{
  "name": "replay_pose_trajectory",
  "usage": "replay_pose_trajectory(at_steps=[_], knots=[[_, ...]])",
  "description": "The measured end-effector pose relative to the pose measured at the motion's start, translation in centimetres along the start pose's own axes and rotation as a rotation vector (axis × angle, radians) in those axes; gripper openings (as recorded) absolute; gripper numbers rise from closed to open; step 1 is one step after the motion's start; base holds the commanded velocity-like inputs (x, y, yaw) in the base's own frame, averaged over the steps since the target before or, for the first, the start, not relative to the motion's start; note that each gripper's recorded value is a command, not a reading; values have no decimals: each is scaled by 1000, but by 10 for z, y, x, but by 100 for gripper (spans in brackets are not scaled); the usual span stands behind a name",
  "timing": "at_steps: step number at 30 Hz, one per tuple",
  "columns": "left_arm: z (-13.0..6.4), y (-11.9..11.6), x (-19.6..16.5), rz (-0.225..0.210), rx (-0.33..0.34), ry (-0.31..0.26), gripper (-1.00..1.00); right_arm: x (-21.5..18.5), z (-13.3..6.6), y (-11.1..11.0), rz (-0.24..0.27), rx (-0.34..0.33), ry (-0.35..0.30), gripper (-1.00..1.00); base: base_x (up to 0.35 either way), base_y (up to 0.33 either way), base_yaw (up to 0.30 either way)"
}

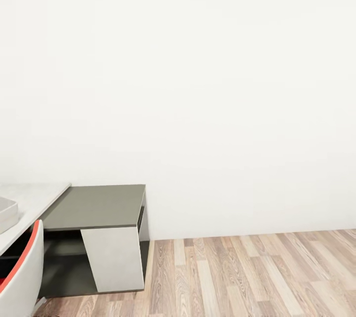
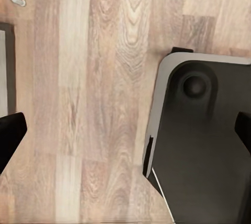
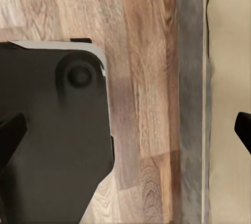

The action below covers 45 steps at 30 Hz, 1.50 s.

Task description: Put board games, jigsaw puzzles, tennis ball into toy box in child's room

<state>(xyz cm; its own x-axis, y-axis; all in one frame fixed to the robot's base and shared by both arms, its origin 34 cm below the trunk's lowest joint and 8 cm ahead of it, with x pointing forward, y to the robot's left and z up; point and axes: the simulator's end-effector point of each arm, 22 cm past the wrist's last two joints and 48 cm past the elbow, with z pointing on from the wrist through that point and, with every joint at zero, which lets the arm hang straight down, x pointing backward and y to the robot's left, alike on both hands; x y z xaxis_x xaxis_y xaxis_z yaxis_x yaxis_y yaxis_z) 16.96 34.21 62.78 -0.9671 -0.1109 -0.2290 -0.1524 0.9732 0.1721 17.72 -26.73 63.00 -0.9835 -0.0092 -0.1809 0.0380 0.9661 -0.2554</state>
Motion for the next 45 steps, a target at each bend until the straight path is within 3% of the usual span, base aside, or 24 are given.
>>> replay_pose_trajectory(at_steps=[3,8,20,26,35,45], knots=[[-2,-9,5,-3,-23,11,100,-6,-1,14,15,-63,-42,100,0,0,0],[-4,-9,10,-5,-63,24,100,-6,-2,23,22,-102,-55,100,0,0,0],[-5,-10,14,-12,-72,33,100,5,-1,15,27,-91,-33,100,0,0,0],[-3,-3,3,-7,-78,8,100,1,0,14,25,-92,-47,100,0,0,0],[-3,-22,-13,-23,-49,-24,100,0,0,12,21,-89,-47,100,0,0,0],[-3,-22,-13,-21,-47,-26,100,-1,0,12,22,-90,-51,100,0,0,0]])
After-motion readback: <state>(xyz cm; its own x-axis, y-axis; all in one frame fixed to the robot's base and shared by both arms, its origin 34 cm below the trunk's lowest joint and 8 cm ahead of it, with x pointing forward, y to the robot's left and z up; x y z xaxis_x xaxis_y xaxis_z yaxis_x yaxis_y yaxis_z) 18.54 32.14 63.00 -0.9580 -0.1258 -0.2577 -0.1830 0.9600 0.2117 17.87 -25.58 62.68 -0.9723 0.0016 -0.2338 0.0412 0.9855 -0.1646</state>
